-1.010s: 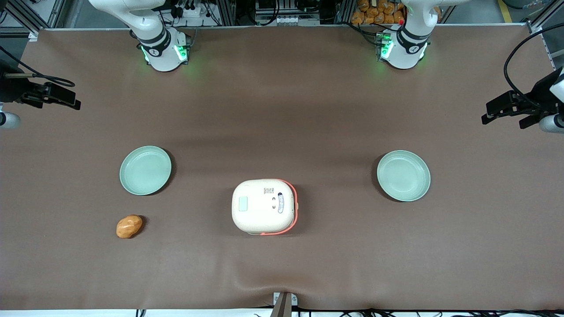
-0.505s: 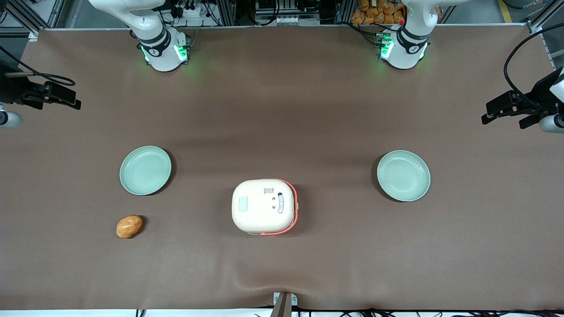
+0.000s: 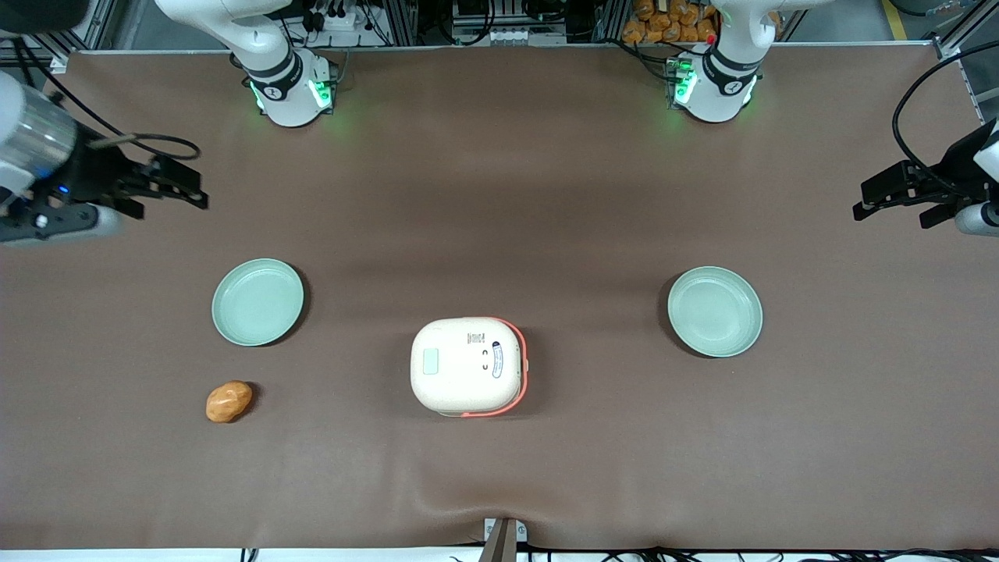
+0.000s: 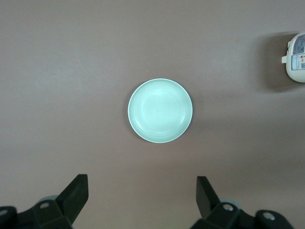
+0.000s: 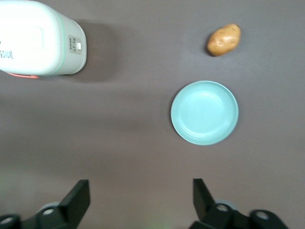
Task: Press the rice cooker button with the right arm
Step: 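Move the closed right gripper over the white rice cooker's lid button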
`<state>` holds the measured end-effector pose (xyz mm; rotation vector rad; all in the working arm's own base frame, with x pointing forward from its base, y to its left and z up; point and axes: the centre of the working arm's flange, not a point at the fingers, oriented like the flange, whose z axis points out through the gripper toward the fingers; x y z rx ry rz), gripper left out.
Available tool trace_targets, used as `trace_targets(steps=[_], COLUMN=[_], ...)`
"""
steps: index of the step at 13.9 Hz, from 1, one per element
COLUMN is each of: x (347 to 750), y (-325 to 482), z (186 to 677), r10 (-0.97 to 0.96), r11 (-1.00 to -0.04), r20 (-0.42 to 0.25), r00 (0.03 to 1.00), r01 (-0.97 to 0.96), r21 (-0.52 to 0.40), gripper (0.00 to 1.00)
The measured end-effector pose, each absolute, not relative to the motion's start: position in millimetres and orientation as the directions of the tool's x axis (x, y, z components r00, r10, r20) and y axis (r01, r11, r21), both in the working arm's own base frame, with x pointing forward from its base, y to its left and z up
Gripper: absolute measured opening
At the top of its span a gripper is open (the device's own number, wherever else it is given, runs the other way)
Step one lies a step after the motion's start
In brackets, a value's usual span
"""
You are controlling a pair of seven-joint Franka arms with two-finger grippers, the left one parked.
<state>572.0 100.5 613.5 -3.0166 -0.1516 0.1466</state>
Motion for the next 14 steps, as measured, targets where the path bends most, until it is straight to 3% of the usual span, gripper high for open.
trace_targets(steps=[2,4,6,8,10,12,14], x=[588,601,606,608,615,623,629], y=[135,186,240,276,294,311,330], z=[590,566,546,528,513,493,466], r10=[0.125,0.133,0.098,0.09,0.095,0.099,0.086], r11=[-0.986,-0.983,-0.985,-0.984,-0.981,-0.978,-0.971], r20=[-0.067,-0.014,0.04,0.074,0.121,0.16,0.164], r00=[0.99,0.991,0.994,0.993,0.988,0.982,0.983], r01=[0.116,0.13,0.103,0.1,0.114,0.126,0.119], r21=[-0.121,-0.127,-0.135,-0.144,-0.155,-0.168,-0.206], gripper=[0.86,0.62,0.56,0.34,0.32,0.12,0.07])
